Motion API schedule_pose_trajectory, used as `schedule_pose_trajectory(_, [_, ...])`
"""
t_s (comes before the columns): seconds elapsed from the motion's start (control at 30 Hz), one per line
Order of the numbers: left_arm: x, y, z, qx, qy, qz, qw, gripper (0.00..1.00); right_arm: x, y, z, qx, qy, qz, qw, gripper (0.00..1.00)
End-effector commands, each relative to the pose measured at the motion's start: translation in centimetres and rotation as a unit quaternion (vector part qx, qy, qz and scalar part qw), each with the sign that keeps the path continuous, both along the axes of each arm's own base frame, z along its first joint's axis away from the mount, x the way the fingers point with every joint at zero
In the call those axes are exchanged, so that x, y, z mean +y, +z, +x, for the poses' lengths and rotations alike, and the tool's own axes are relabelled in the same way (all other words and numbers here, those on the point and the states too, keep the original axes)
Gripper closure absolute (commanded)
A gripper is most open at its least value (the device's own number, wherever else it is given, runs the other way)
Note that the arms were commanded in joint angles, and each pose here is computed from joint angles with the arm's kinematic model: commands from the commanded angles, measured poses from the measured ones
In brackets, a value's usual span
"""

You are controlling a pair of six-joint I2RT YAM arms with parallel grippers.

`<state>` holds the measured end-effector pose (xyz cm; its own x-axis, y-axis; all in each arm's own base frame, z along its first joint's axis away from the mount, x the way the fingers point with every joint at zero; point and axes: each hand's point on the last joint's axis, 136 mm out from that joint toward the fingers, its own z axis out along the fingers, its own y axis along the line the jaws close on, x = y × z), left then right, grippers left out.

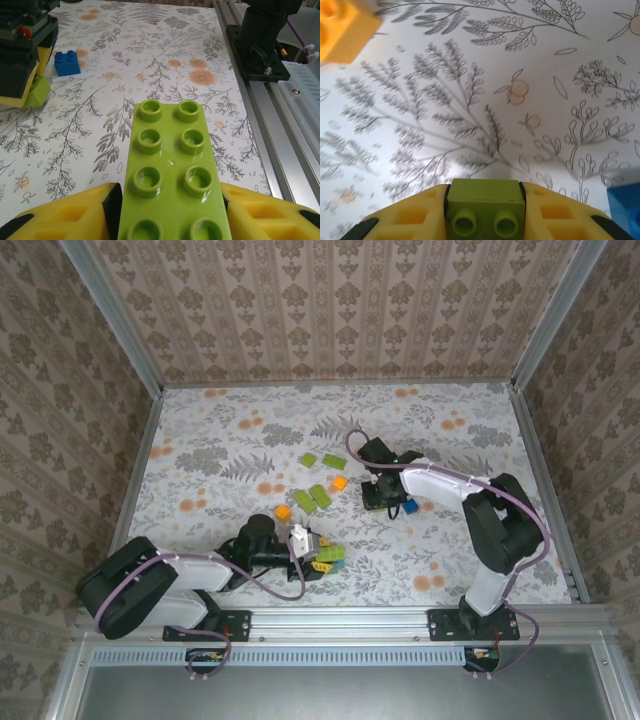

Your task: Assemble a carrot with lego

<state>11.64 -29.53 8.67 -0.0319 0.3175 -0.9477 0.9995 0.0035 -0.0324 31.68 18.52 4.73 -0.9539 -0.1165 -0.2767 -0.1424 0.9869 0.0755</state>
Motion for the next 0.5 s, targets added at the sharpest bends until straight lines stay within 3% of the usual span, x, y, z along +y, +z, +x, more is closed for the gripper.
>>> schedule_pose_trajectory(0.0, [-0.5,0.3,0.1,-0.013,-0.010,-0.003,1.000,0.51,0.3,2.3,-2.4,0.006,0.001,0.015,1.000,0.69])
schedule_pose_trajectory(0.47, [-0.6,-0.3,0.3,-0.014,-0.010,0.006,1.000,0.64,3.0,7.9,-9.3,0.026,0.015,0.035,0.999,0.73])
